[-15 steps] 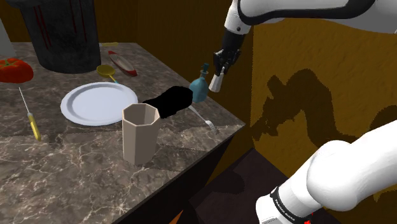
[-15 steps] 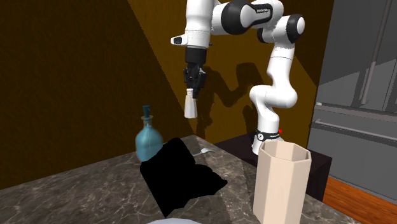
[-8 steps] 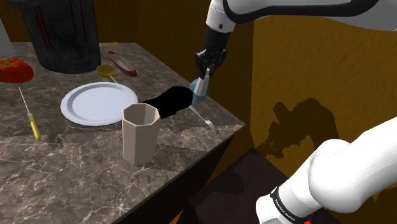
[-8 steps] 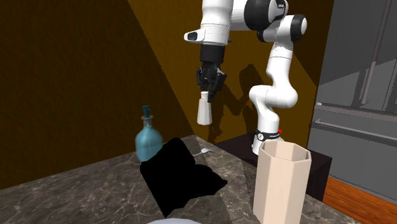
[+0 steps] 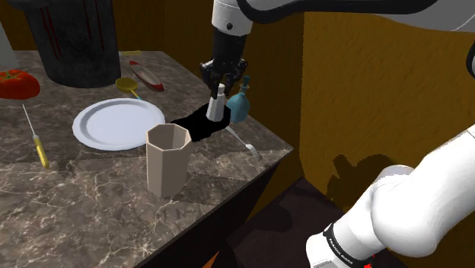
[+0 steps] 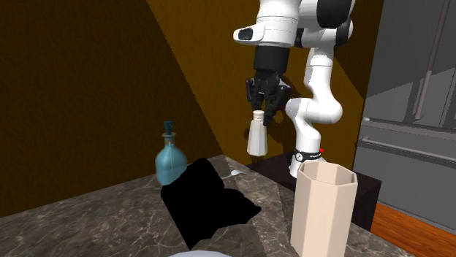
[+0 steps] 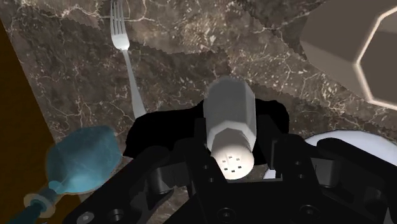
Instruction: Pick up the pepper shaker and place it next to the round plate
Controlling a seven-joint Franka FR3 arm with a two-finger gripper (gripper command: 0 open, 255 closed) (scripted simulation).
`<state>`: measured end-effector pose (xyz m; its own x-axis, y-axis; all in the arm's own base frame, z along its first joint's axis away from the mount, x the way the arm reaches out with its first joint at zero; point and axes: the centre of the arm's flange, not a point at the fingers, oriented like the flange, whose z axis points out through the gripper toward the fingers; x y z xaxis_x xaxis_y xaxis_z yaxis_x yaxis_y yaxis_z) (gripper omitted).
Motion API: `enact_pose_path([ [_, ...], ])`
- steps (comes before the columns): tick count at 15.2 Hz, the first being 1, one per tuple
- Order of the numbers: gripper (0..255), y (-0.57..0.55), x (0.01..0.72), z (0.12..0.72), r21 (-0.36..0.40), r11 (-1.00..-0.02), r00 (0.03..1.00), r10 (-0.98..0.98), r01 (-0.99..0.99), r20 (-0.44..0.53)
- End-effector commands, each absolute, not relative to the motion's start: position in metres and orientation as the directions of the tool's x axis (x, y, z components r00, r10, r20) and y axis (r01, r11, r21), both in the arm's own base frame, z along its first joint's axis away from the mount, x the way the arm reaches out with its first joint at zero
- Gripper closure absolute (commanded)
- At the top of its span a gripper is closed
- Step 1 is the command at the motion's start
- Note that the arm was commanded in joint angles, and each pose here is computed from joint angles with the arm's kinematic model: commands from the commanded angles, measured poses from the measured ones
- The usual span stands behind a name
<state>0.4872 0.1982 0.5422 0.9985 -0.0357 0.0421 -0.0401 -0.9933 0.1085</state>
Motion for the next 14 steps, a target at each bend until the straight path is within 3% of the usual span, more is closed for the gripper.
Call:
enact_pose_path([
  [1, 255, 0.225, 0.486, 0.543, 0.108, -0.993, 0.998, -0.037, -0.041, 0.042],
  [14, 255, 0.397, 0.49, 0.544, 0.108, -0.993, 0.998, -0.037, -0.041, 0.042],
])
